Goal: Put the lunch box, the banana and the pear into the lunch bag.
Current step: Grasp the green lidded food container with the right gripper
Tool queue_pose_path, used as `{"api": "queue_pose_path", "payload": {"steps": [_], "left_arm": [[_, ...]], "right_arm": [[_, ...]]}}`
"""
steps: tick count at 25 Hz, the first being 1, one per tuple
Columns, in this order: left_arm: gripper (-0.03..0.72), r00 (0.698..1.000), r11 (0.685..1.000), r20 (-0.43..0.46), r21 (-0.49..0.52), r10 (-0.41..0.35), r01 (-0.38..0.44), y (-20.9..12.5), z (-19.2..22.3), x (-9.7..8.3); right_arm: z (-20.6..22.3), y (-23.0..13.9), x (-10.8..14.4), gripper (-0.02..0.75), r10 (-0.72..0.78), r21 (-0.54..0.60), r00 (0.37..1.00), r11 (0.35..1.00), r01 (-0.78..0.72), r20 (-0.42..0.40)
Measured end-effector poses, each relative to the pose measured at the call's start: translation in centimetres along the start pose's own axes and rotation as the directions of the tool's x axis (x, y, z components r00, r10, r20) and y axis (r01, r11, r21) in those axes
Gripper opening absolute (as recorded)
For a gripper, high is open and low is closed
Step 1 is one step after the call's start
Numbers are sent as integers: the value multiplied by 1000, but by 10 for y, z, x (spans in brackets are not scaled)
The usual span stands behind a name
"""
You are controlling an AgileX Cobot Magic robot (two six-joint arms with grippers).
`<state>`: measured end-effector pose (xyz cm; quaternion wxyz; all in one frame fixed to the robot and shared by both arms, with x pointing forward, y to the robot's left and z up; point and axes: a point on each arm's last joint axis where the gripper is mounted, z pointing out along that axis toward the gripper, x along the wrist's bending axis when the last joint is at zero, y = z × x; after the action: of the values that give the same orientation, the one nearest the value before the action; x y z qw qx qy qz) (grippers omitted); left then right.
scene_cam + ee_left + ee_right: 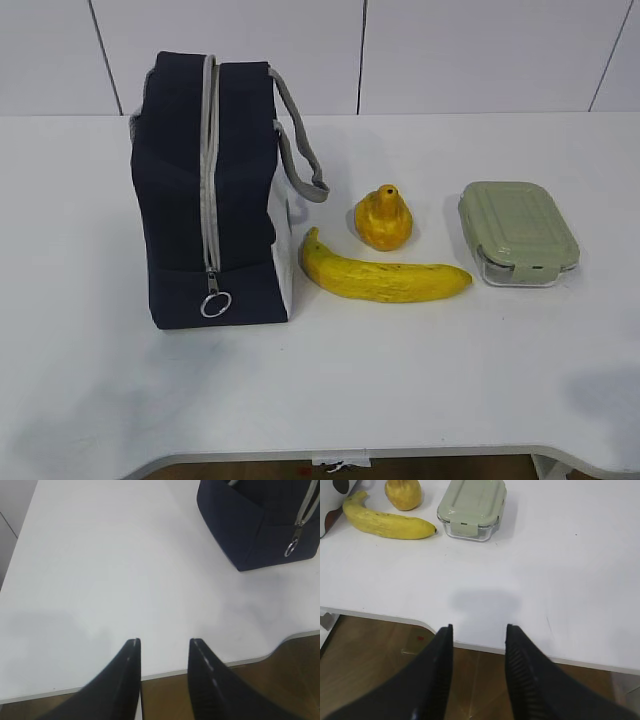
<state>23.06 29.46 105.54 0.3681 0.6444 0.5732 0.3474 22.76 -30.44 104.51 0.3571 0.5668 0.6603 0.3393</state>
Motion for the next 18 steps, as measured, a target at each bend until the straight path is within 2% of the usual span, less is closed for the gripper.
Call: {"api": "queue_pose_path", "payload": {"steps": [18], "left_arm": [[244,1000,1000,0,0,0,0,0,0,0]], "right_arm": [[3,2,-1,272,-2,22,1000,1000,1,14]]}}
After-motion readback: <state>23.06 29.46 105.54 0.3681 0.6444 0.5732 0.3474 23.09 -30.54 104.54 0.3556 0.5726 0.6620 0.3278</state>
